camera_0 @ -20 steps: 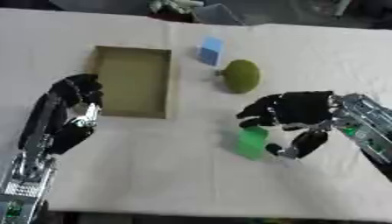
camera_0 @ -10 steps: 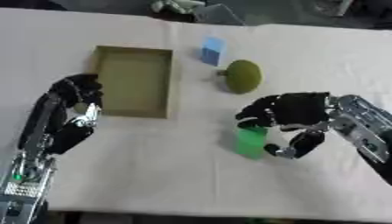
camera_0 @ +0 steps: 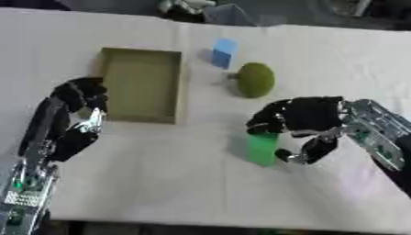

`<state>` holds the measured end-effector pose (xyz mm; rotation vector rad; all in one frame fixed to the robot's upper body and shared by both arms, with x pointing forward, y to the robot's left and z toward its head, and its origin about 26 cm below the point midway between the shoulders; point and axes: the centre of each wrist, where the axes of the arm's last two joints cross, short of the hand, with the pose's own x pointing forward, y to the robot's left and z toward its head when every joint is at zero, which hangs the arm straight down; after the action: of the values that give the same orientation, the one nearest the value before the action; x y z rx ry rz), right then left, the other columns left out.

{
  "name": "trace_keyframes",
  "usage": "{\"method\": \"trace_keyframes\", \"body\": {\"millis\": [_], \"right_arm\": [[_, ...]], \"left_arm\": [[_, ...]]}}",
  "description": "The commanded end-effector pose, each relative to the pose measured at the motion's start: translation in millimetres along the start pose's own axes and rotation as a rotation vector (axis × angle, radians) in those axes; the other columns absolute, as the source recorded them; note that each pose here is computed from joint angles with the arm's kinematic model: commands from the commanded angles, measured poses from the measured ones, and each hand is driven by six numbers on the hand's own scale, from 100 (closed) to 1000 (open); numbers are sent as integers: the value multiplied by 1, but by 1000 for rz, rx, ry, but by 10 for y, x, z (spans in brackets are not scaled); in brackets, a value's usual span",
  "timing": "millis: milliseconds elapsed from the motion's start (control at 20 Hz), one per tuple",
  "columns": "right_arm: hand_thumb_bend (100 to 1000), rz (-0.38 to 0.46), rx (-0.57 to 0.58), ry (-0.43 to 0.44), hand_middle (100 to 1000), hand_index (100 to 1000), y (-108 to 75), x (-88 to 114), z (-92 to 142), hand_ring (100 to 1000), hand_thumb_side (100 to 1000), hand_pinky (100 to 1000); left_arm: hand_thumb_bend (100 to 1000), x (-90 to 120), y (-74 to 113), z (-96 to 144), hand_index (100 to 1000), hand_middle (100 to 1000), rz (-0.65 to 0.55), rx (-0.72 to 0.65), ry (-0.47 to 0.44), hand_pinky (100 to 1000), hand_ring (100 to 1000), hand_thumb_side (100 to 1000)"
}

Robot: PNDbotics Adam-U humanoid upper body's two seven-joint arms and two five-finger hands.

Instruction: Pick up objects on the table and place them in the box.

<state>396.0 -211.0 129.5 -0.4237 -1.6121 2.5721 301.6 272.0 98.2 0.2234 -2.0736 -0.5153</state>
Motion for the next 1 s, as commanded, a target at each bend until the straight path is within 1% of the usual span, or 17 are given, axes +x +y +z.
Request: {"method": "trace_keyframes", "body": {"millis": [50, 450, 500, 550, 650, 700, 850, 1000], "right_arm": [[100, 49, 45, -56, 918, 941, -109, -22, 42, 916, 344, 900], [100, 23, -40, -52, 891, 751, -162, 2, 72, 892, 309, 884], [100, 16, -53, -51, 882, 723, -167, 6, 77, 886, 343, 880], [100, 9, -71, -51, 874, 708, -174, 10, 81, 884, 294, 879], [100, -3, -102, -51, 862, 658, -196, 20, 92, 878, 282, 874], [100, -8, -119, -50, 859, 647, -210, 24, 99, 876, 279, 873], [100, -23, -167, -46, 840, 564, -256, 32, 123, 865, 261, 867], [100, -37, -198, -46, 831, 540, -298, 44, 138, 860, 253, 864]], "left_arm": [[100, 53, 55, -38, 776, 613, -22, -7, -24, 545, 630, 369], [100, 49, 55, -32, 776, 613, -21, -5, -21, 545, 630, 371], [100, 48, 54, -31, 776, 613, -21, -5, -20, 545, 630, 372], [100, 47, 53, -30, 776, 613, -21, -5, -20, 546, 630, 372], [100, 47, 53, -30, 776, 613, -20, -5, -20, 545, 630, 371], [100, 48, 54, -31, 776, 613, -20, -4, -21, 546, 630, 371], [100, 46, 56, -28, 776, 612, -21, -3, -19, 545, 630, 371], [100, 46, 54, -29, 776, 612, -20, -3, -20, 545, 630, 370]]}}
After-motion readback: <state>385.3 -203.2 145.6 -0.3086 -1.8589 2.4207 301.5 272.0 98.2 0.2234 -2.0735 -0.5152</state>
